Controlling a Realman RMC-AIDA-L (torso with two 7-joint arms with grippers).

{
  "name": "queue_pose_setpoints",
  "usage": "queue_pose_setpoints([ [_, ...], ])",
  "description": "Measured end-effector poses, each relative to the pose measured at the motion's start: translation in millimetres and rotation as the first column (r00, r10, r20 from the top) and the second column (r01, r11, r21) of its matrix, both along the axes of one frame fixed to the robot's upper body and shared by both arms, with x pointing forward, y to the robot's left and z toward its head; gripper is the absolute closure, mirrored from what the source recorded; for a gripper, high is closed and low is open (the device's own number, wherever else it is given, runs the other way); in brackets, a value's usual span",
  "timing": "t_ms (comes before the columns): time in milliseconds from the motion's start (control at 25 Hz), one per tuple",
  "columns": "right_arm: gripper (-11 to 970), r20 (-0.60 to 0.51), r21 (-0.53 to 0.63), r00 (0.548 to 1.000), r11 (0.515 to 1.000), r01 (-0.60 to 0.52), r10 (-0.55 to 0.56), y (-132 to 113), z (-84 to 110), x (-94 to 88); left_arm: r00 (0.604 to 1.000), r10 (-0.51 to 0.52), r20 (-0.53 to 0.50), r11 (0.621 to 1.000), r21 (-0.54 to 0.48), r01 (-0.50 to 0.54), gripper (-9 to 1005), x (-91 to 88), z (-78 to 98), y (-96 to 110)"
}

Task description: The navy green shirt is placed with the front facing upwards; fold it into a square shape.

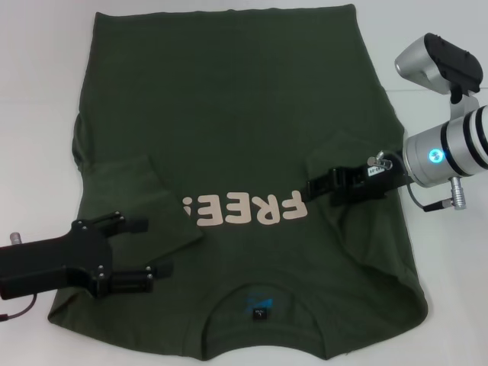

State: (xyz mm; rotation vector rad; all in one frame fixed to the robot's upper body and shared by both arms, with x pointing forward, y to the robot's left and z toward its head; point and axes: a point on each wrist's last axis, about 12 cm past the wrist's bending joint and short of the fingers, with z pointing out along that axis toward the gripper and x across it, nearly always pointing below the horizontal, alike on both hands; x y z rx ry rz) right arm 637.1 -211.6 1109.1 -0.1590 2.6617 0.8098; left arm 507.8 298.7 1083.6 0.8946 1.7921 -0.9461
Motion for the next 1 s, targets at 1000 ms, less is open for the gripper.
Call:
queue_pose_setpoints([
  [1000,276,-0.053,-0.017,0.999,1.0,0.005,-0.006,-10,-4.9,-3.2,1.0,0.008,0.003,1.0,-0.001,-0.008,48,1.2,0.4,0],
])
